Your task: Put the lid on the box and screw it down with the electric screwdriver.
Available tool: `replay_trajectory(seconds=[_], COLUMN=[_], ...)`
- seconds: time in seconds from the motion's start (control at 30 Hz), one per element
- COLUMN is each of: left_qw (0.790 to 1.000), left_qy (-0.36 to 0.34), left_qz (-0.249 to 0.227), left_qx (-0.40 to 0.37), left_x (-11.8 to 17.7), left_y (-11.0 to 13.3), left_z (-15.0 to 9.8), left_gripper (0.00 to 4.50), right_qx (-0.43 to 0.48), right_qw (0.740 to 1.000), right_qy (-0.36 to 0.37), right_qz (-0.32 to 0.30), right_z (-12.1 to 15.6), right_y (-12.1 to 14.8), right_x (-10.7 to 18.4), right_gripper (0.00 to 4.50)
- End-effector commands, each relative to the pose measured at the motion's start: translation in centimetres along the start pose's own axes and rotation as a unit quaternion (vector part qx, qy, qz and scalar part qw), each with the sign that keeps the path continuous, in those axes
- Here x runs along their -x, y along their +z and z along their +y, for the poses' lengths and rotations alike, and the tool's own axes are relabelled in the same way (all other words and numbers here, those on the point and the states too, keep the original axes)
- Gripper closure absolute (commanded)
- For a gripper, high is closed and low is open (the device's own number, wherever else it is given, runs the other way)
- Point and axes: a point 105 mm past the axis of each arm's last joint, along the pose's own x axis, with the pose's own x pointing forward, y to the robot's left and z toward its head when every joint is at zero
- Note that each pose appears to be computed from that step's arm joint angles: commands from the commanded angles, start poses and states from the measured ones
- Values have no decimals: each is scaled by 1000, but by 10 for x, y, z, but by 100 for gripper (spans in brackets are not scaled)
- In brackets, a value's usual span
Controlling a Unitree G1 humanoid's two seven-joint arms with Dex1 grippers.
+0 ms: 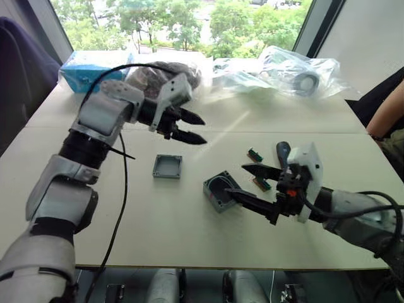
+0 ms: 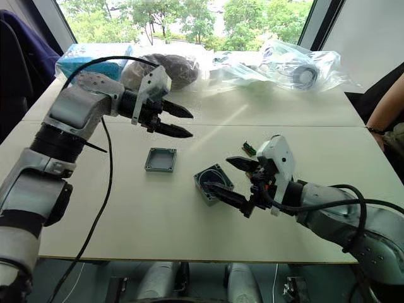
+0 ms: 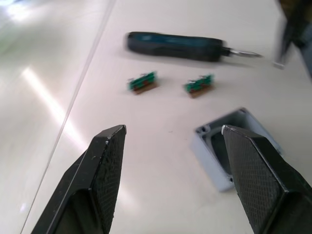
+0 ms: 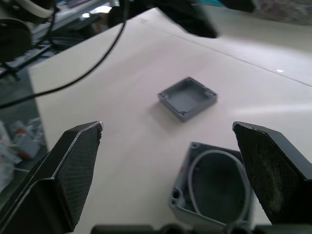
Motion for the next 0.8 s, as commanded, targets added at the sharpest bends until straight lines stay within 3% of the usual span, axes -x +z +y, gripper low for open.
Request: replay_trajectory(seconds=[0.03,0.13,0.27,0.57,0.8], left_qw=[987,952,928,892,888], left_qy=[134,210,235,294,278], left_qz=[62,131,152,198,211], left_qx=[61,182,244,280,299], left_x=[17,30,30,32,10], left_y=[-20,-49,-62,-96,-118], left_z=[17,21,14,21,19], left_gripper=[130,130,130,130,130], right_qx=[31,67,78,82,79], right_qw=[998,995,993,993,995], right_qy=[44,58,75,70,52], right_qz=[28,50,53,49,35], right_z=[9,9,10,5,2], right_y=[2,2,-1,-10,-6], right_x=[-5,-10,-17,-27,-29], right_gripper=[0,0,0,0,0])
